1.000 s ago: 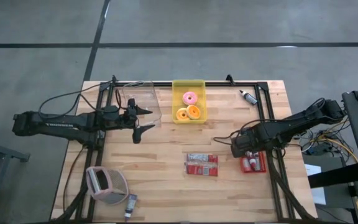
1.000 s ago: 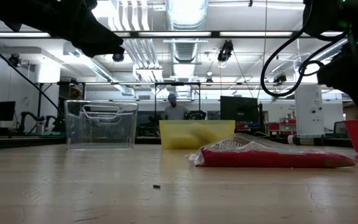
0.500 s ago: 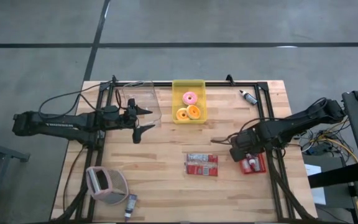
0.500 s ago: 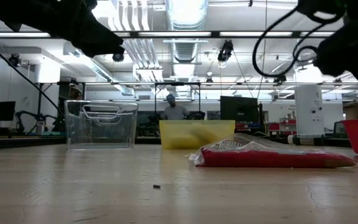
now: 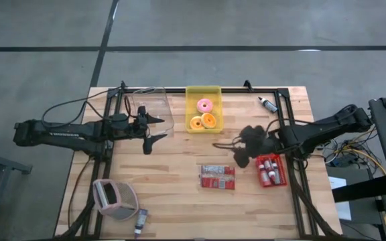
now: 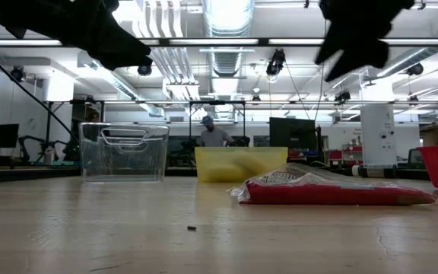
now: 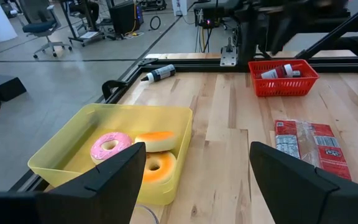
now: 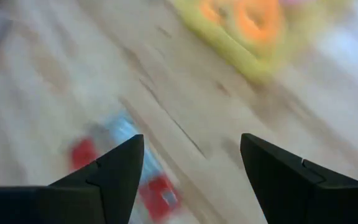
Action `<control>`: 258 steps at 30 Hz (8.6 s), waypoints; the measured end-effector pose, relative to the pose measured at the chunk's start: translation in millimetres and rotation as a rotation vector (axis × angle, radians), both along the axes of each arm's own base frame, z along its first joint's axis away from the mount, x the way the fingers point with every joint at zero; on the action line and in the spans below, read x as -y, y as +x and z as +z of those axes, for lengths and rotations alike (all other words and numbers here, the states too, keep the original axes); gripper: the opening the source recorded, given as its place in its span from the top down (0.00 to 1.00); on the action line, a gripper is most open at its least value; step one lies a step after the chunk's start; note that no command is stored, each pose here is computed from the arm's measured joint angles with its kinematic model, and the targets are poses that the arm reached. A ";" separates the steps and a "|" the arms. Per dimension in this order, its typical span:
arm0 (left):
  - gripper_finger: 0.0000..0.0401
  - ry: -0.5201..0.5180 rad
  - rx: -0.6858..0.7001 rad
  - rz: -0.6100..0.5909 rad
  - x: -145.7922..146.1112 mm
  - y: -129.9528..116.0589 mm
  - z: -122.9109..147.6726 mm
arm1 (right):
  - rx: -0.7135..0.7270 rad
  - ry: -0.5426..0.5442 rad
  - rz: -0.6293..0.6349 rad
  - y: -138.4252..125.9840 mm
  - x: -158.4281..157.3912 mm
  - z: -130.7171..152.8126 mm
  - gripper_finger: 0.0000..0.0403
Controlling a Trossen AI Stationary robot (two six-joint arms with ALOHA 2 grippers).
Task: Pick & Place Food Item
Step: Put the black food coloring bottle into the red bin
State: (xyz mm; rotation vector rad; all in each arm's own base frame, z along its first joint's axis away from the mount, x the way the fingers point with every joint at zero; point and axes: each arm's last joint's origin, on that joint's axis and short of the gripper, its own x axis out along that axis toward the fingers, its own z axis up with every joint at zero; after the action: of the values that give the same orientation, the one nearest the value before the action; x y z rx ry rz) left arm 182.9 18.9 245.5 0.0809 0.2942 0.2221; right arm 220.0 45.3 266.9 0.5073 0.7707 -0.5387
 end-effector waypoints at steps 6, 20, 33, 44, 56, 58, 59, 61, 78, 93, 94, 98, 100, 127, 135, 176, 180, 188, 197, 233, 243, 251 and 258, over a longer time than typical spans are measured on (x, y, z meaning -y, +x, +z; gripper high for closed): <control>0.27 0.000 0.000 0.000 0.0 0.0 0.0 | 0.254 -0.184 0.214 22.3 -4.6 6.0 0.36; 0.27 0.000 0.000 0.000 0.0 0.0 0.0 | 0.352 -0.366 0.174 27.4 13.1 -14.8 0.35; 0.27 0.000 0.000 0.000 0.0 0.0 0.0 | -0.096 -0.267 -0.267 -19.8 68.5 37.9 0.37; 0.27 0.000 0.000 0.000 0.0 0.0 0.0 | -0.216 -0.232 -0.585 -61.7 122.4 96.3 0.35; 0.27 0.000 0.000 0.000 0.0 0.0 0.0 | -0.492 -0.212 -0.486 -71.7 174.1 79.2 0.38; 0.27 0.000 0.000 0.000 0.0 0.0 0.0 | -0.520 -0.172 -0.493 -68.6 184.1 72.1 0.39; 0.27 0.000 0.000 0.000 0.0 0.0 0.0 | -0.536 -0.156 -0.500 -67.3 189.2 68.6 0.39; 0.27 0.000 0.000 0.000 0.0 0.0 0.0 | -0.581 -0.133 -0.508 -64.7 200.1 60.6 0.40; 0.27 0.000 0.000 0.000 0.0 0.0 0.0 | -0.782 0.113 -0.573 -63.7 284.2 -12.9 0.40; 0.27 0.000 0.000 0.000 0.0 0.0 0.0 | -0.929 0.217 -0.480 -50.4 304.9 -65.7 0.40; 0.27 0.000 0.000 0.000 0.0 0.0 0.0 | -0.938 0.225 -0.481 -49.6 306.0 -69.4 0.40; 0.27 0.000 0.000 0.000 0.0 0.0 0.0 | -0.971 0.249 -0.463 -46.3 310.3 -84.7 0.40; 0.27 0.000 0.000 0.000 0.0 0.0 0.0 | -0.986 0.260 -0.451 -45.1 312.3 -92.1 0.40; 0.27 0.000 0.000 0.000 0.0 0.0 0.0 | -1.076 0.351 -0.473 -52.8 324.9 -130.0 0.53; 0.27 0.000 0.000 0.000 0.0 0.0 0.0 | -1.076 0.350 -0.473 -52.7 325.0 -130.0 0.65; 0.27 0.000 0.000 0.000 0.0 0.0 0.1 | -0.875 0.356 -0.605 -50.9 290.7 -58.6 0.66; 0.27 0.000 0.000 0.000 0.0 0.0 0.1 | -0.763 0.293 -0.583 -41.7 266.8 -28.3 0.66; 0.27 0.000 0.000 0.000 0.0 0.0 0.1 | -0.501 0.170 -0.606 -33.1 202.9 30.0 0.66; 0.27 0.000 0.000 0.000 0.0 0.0 0.0 | -0.318 0.190 -0.557 -39.9 122.9 63.7 0.66; 0.27 0.000 0.000 0.000 0.0 0.0 0.1 | -0.483 0.525 -0.608 -45.1 -54.5 -12.5 0.65; 0.27 0.000 0.000 0.000 0.0 0.0 0.1 | -0.522 0.478 -0.663 -49.4 -53.0 -31.3 0.65; 0.27 0.000 0.000 0.000 -0.1 0.0 0.1 | -0.534 0.463 -0.665 -52.7 -51.0 -45.5 0.65; 0.27 0.000 0.000 0.000 0.0 0.0 0.1 | -0.531 0.466 -0.645 -52.9 -50.9 -52.4 0.65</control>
State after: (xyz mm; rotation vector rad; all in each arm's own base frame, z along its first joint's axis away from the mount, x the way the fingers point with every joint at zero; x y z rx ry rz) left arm 182.9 18.9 245.6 0.0809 0.2941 0.2220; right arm 167.1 96.3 214.5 1.0855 1.2588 -1.1295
